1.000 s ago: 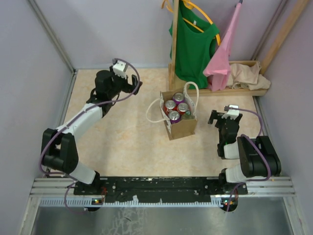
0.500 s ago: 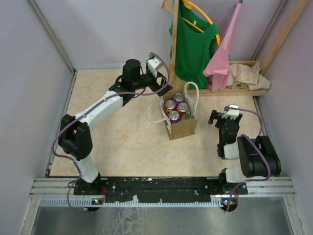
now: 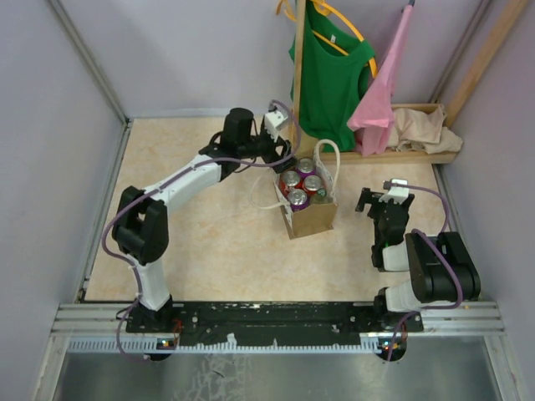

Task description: Take the beverage out of the canvas bag

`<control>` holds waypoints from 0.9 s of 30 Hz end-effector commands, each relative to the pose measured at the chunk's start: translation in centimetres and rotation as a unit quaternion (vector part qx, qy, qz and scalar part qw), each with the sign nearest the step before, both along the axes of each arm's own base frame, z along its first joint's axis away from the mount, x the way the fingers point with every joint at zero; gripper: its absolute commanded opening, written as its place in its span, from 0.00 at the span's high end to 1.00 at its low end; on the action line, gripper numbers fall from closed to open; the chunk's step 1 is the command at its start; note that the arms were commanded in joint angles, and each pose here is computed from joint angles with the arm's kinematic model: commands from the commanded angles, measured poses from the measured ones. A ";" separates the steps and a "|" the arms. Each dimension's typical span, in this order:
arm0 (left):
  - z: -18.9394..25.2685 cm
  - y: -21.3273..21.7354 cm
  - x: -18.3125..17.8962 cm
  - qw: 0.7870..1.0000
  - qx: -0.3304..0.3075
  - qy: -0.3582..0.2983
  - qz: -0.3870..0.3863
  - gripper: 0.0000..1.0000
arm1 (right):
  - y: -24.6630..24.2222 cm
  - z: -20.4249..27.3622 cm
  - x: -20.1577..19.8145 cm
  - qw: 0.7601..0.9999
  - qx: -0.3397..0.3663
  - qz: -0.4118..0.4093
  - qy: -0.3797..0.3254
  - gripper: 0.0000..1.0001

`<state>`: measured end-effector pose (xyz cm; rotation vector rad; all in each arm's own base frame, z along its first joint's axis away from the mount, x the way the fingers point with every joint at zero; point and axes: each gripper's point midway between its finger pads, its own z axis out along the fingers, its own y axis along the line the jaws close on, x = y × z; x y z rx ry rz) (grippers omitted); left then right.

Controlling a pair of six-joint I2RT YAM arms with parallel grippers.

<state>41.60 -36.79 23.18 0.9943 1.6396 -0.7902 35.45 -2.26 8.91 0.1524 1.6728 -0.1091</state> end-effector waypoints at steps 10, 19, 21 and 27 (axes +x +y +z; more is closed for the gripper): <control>-6.8 -2.5 0.8 0.989 0.142 0.036 0.027 0.03 | 0.0 1.7 0.8 0.999 0.004 -0.001 -0.031 0.01; -6.6 -1.8 0.5 0.978 0.193 0.043 0.071 0.08 | 0.0 1.8 0.8 0.999 0.005 -0.001 -0.032 0.01; -6.7 -1.3 0.4 0.973 0.206 0.053 0.083 0.07 | 0.0 1.8 0.9 0.999 0.005 -0.002 -0.033 0.01; -7.1 -0.9 0.0 0.965 0.232 0.073 0.094 0.11 | 0.0 1.8 0.8 0.999 0.005 -0.001 -0.033 0.01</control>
